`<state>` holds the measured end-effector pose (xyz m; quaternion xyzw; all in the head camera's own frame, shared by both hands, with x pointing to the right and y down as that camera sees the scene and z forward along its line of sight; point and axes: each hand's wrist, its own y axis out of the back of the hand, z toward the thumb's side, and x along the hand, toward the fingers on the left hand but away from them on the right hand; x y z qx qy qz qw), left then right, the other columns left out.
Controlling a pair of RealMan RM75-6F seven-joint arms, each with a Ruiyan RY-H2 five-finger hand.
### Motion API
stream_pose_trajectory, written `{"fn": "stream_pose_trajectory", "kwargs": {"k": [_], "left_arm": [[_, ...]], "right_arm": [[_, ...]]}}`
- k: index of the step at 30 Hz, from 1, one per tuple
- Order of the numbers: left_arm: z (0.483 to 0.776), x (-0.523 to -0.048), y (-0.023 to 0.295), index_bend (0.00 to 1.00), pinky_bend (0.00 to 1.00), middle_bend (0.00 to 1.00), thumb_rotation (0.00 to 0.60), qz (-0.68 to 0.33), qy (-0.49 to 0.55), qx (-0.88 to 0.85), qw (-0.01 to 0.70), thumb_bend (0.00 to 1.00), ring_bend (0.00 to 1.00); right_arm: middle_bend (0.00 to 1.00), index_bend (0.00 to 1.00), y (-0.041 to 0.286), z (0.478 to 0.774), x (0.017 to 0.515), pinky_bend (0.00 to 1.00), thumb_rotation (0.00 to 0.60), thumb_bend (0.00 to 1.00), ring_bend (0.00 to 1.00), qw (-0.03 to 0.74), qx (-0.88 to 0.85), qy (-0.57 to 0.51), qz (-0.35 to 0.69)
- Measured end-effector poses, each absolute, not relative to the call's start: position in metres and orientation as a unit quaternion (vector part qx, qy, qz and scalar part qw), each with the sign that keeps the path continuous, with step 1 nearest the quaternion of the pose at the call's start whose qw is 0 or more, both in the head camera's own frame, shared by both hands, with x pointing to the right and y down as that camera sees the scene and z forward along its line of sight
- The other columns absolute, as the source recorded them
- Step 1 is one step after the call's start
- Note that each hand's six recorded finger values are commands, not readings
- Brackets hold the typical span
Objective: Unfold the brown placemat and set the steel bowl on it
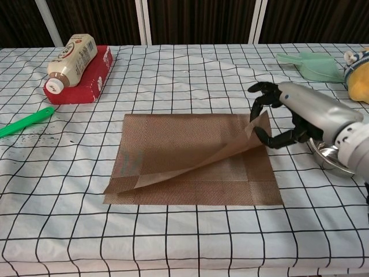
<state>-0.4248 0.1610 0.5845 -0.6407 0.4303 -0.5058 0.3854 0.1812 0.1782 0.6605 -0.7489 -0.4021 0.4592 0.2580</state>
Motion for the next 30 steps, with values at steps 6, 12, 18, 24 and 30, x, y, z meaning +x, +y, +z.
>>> {"fn": "stream_pose_trajectory", "kwargs": {"k": [6, 12, 18, 24, 30], "left_arm": [[0.584, -0.423, 0.16, 0.0, 0.0, 0.0, 0.6, -0.503, 0.423, -0.638, 0.401, 0.04, 0.0], [0.583, -0.425, 0.158, 0.0, 0.0, 0.0, 0.6, -0.501, 0.429, -0.641, 0.393, 0.04, 0.0], [0.584, -0.426, 0.157, 0.0, 0.0, 0.0, 0.6, -0.502, 0.428, -0.646, 0.384, 0.04, 0.0], [0.585, -0.426, 0.157, 0.0, 0.0, 0.0, 0.6, -0.502, 0.428, -0.65, 0.378, 0.04, 0.0], [0.585, -0.427, 0.156, 0.0, 0.0, 0.0, 0.6, -0.504, 0.431, -0.649, 0.373, 0.04, 0.0]], "right_arm": [[0.09, 0.64, 0.123, 0.654, 0.178, 0.16, 0.6, 0.5, 0.06, 0.25, -0.727, -0.438, 0.467], [0.09, 0.65, 0.059, 0.653, 0.17, 0.16, 0.6, 0.5, 0.06, 0.256, -0.695, -0.472, 0.478], [0.09, 0.65, 0.012, 0.661, 0.158, 0.16, 0.6, 0.5, 0.06, 0.274, -0.662, -0.486, 0.5], [0.09, 0.65, -0.021, 0.674, 0.154, 0.16, 0.6, 0.5, 0.06, 0.278, -0.631, -0.498, 0.527], [0.06, 0.43, -0.042, 0.686, 0.149, 0.16, 0.6, 0.36, 0.04, 0.273, -0.61, -0.507, 0.545]]}}
